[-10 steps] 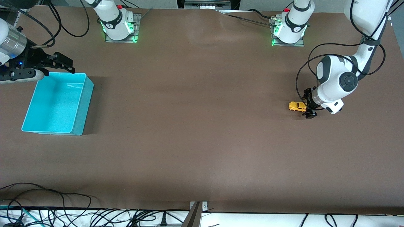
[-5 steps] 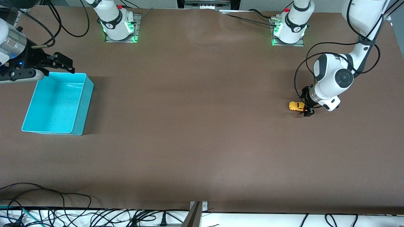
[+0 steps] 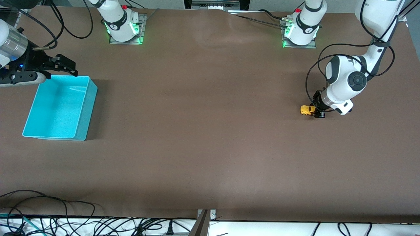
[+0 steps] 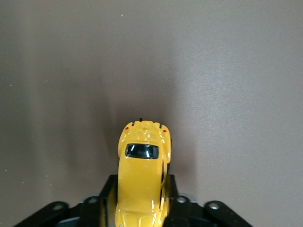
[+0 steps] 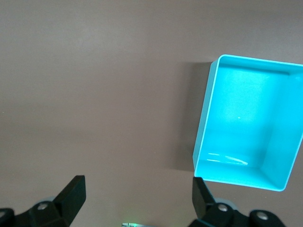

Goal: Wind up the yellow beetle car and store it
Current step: 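Close the left gripper on the yellow car, then drag the car backward along the table with the left gripper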

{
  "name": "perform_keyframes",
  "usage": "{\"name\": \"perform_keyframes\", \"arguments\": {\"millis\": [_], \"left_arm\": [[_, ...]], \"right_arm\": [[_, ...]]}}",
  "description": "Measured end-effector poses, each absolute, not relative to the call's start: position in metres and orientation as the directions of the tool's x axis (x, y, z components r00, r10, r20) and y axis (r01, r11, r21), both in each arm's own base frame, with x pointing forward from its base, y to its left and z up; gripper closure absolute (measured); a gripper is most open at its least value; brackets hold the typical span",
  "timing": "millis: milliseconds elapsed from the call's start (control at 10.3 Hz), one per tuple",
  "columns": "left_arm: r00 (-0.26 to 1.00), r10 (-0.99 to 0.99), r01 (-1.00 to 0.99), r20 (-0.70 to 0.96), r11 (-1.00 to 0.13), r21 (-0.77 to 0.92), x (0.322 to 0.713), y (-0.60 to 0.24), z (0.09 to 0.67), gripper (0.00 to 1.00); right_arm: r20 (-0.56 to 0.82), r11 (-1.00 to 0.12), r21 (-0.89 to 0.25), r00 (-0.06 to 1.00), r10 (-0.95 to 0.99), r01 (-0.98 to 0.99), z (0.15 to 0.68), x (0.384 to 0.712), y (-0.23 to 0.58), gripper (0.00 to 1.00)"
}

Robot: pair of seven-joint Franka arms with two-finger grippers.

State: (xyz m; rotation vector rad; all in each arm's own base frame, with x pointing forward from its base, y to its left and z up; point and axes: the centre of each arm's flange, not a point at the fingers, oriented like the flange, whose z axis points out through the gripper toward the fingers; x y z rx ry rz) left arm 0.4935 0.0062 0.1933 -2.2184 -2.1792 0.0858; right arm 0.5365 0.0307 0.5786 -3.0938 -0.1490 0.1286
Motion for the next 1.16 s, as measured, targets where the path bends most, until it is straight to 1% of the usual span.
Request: {"name": "perform_keyframes", "arguments": {"millis": [387,483,773,1160], "left_arm": [[0.030,0.999,0.999,-0.021,-0.031,-0.045,0.496,-0.001,0.198,0.57],[0.042,0.999,0.998,-0.033,-0.044,-0.039,0.496,-0.019,0.201,0.57],[0.029,0.997,0.999,-0.073,-0.032,-0.036,0.492,-0.080,0.207,0.57],[-0.043,0.996,0.997,-0.077,0.039,-0.062,0.487,-0.093,0.199,0.57]], "right_arm": [[-0.081,-0.995,-0.045,0.992,0.097,0.094,0.579,0.537,0.031,0.00],[-0.081,-0.995,-0.045,0.992,0.097,0.094,0.579,0.537,0.031,0.00],[-0.081,-0.995,-0.045,0.992,0.097,0.094,0.579,0.537,0.030,0.00],[-0.081,-0.995,-0.045,0.992,0.097,0.094,0.579,0.537,0.030,0.00]]}}
